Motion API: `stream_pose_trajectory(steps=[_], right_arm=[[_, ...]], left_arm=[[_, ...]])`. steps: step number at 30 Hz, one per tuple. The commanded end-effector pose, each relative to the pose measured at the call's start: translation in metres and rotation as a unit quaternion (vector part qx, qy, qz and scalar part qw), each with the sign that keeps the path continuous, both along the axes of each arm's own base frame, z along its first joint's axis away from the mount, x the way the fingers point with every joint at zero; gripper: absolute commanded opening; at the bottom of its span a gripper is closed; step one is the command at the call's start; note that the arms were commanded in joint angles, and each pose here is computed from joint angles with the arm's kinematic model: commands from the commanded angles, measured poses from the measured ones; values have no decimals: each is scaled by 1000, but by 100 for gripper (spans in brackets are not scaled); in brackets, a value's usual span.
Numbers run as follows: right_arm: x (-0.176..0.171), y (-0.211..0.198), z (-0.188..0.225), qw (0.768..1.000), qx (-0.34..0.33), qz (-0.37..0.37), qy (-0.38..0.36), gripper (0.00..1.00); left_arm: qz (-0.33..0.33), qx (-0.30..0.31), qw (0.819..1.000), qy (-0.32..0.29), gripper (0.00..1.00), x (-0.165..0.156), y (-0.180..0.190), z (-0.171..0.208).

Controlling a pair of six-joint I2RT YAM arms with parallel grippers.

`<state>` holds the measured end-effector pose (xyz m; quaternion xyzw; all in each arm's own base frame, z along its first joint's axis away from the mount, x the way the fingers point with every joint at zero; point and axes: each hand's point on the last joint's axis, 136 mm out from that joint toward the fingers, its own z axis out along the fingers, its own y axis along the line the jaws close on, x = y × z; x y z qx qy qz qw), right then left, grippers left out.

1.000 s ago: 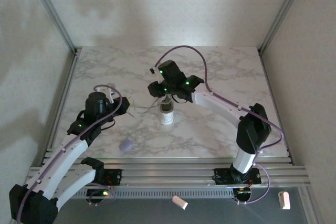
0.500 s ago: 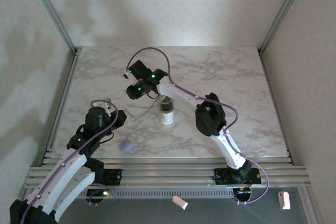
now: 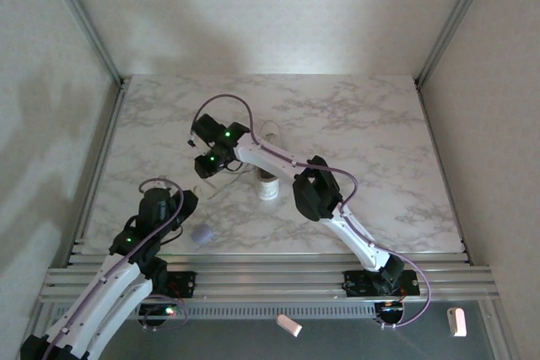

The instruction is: Tie the shoes

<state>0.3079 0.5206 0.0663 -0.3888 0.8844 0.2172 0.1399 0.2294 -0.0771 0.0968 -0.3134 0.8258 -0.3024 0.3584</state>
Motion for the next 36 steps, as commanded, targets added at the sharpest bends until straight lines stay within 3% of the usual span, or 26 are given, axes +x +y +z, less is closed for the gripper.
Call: stream_pose_trajectory(steps=[1,28,32,36], right_arm=[[-14,6,-9,1000,-11,6,12,31],[-9,1,-65,990,-117,21,-81,33],[-9,-3,-70,988,-128,18,-80,19],[-9,4,-50,991,-102,16,-82,5]], left_arm=[[29,-10,999,9,0,-1,6,-8],[48,-11,999,15,0,-4,12,-15],[48,-12,999,13,0,-3,12,-14],[46,-14,999,2,0,-1,11,-6]])
